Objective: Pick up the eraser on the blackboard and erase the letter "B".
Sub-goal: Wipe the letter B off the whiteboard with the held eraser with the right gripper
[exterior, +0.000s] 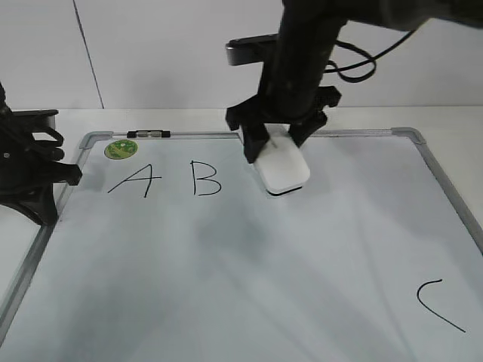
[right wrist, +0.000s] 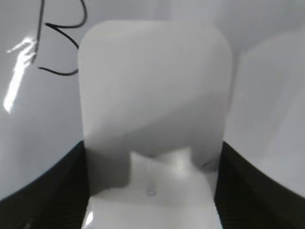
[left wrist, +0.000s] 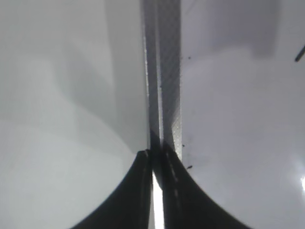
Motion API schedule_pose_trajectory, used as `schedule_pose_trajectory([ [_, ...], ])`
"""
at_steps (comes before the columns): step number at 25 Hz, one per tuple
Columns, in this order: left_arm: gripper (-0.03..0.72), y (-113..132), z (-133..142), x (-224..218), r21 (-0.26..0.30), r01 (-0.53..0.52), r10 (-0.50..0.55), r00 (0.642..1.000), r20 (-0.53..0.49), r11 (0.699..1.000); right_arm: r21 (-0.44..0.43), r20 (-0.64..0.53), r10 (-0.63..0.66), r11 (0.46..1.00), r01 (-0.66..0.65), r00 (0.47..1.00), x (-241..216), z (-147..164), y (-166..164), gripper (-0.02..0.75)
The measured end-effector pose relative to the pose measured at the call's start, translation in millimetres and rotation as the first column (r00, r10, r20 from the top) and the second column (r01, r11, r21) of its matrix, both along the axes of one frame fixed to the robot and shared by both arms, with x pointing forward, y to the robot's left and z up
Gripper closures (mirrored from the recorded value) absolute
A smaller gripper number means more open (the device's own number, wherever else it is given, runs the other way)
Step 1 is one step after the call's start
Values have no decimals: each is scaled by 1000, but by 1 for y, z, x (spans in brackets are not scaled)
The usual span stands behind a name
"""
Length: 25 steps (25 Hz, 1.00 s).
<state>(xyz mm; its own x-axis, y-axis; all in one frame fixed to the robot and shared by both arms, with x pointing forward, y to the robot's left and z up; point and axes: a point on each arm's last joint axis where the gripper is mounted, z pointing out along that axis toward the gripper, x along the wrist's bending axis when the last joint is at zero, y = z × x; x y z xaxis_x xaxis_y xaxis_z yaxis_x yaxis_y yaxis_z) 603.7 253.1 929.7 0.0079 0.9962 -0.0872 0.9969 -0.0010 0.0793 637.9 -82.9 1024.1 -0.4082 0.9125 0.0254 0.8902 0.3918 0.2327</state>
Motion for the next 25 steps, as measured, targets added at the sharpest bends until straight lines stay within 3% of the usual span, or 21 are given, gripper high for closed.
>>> schedule_pose_trajectory([
  [8,669,0,0,0,0,0,0,1000,-2,1000,15,26,71,997,-71,997,16,-28,50,203],
  [25,667,0,0,0,0,0,0,1000,-2,1000,6,10,80,997,-80,997,29,-59,64,204],
])
